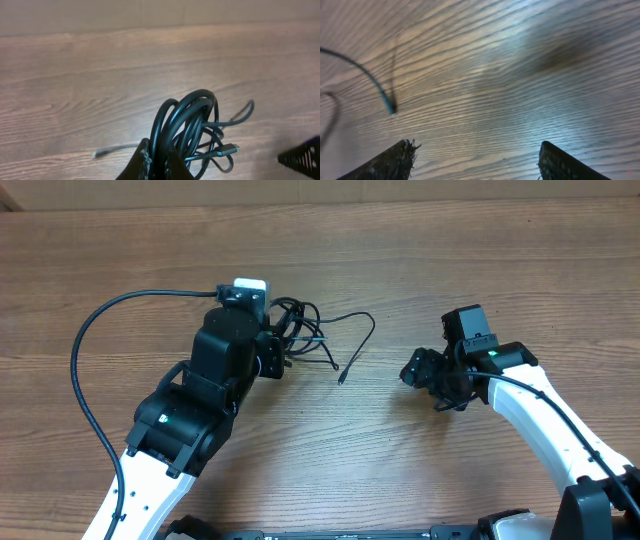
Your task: Untangle cables
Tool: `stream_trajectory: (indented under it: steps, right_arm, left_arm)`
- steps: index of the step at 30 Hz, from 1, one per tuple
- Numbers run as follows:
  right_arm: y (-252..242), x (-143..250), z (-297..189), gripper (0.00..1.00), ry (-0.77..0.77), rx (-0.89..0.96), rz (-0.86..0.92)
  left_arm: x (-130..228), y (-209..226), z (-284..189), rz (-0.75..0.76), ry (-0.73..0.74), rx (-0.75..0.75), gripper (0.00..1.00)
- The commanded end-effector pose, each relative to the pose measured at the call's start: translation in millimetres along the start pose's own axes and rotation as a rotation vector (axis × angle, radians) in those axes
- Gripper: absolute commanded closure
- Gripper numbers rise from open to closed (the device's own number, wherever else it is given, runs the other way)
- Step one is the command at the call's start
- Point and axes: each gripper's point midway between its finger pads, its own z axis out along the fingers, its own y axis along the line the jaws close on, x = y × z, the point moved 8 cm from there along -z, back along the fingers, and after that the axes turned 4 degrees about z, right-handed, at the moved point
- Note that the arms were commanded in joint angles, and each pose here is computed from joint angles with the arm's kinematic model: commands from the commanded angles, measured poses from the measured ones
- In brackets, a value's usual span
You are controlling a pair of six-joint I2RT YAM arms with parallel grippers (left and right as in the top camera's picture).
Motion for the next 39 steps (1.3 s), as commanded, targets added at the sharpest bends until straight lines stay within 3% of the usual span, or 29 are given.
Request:
stream_trajectory:
  steps: [1,6,13,19,21,32,39]
  right_arm:
    - [28,-8,-23,0.21,0.007,-0.159,-0.034]
    - [56,5,-30,0.21,0.133,-0.37,-0.095]
    - [80,39,-24,0.21,0.196,-0.375,-0.215]
    - [88,47,-14,0.04,0.078,-0.247,-0.123]
    - [96,47,-15,0.02,0.057,-0.276,-0.122]
    - [123,33,-6,0.0,-0.032,-0.385,-0.075]
    - [100,43,16,0.0,0.054,-0.22,-0.072]
  left_arm:
    - [-10,-4,-8,0.016,-0.029,0.06,0.96]
    - [-13,-5,-8,-0.155,-0.04,0.068,0.96]
    - [-6,9,-8,-0.603,-0.037,-0.075,0.96]
    - [-4,8,-8,-0.923,-0.036,-0.067,0.96]
    - [-3,4,-8,-1.016,-0.007,-0.026,0.96]
    - [0,-23,-11,-1.183,0.208,0.207,0.96]
    - [-20,-16,-13,-1.21,0.085,0.263,0.96]
